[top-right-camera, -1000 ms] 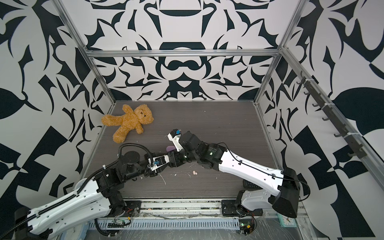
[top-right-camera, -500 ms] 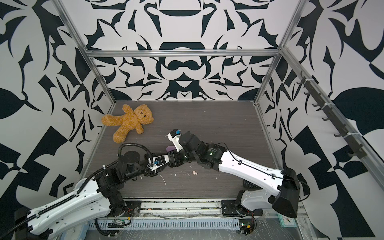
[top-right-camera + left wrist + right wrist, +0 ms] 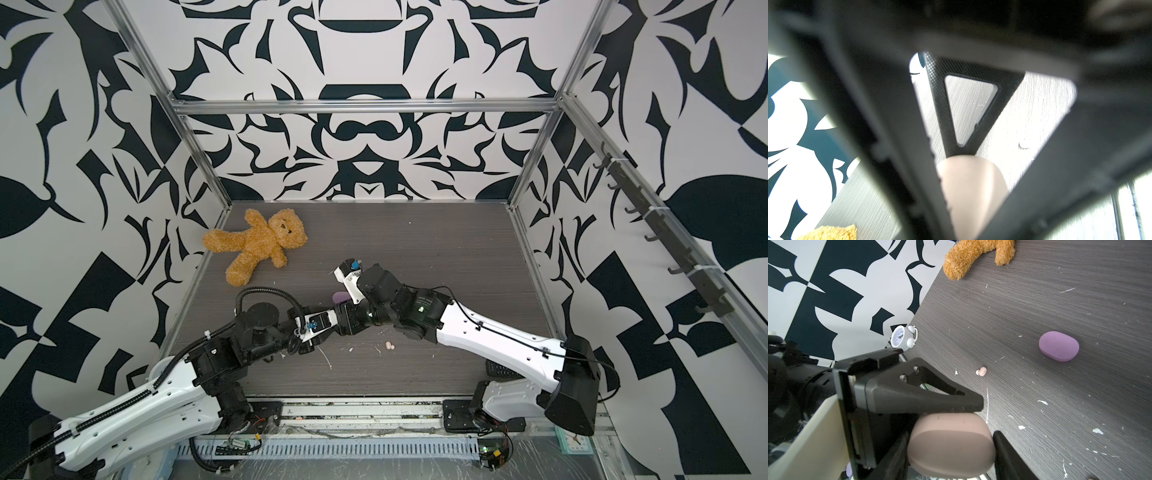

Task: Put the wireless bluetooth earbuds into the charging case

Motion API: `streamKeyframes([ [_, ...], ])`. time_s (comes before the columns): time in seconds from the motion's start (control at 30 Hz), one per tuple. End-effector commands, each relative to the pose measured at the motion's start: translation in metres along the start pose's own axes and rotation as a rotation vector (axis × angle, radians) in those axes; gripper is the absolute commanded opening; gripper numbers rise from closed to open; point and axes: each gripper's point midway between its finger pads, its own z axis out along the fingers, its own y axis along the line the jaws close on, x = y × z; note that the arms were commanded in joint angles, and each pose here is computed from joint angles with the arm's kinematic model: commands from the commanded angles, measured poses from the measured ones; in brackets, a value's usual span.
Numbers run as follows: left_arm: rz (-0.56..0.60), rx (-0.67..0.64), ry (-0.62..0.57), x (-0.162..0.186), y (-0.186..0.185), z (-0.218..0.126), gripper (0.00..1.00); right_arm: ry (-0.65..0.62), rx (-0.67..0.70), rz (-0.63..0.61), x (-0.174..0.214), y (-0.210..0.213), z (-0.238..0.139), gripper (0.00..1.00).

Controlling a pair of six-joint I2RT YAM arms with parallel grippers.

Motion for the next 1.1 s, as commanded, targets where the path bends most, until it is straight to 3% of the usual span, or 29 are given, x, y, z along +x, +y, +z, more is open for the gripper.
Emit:
streamKeyframes([
  [0.0, 0.005, -0.011, -0.092, -0.0211, 0.0042, -0.0022, 0.2, -0.064, -0.105, -0.036, -0.0135, 0.0286, -0.0006, 0.0],
  [0.1, 0.007, -0.013, -0.09, -0.0206, 0.0045, -0.0019, 0.06, -0.069, -0.099, -0.04, -0.0132, 0.0275, -0.0018, 0.01],
  [0.17, 0.008, -0.015, -0.087, -0.0203, 0.0052, -0.002, 0.0, -0.077, -0.095, -0.041, -0.0141, 0.0268, -0.0034, 0.07],
  [0.6, 0.001, -0.008, -0.079, -0.0192, 0.005, -0.0025, 0.0, -0.088, -0.064, -0.043, -0.0143, 0.0211, -0.0061, 0.51],
  [1.07, -0.001, 0.005, -0.065, -0.0173, 0.0036, -0.0007, 0.0, -0.085, -0.058, -0.047, -0.0126, 0.0196, -0.007, 0.73],
])
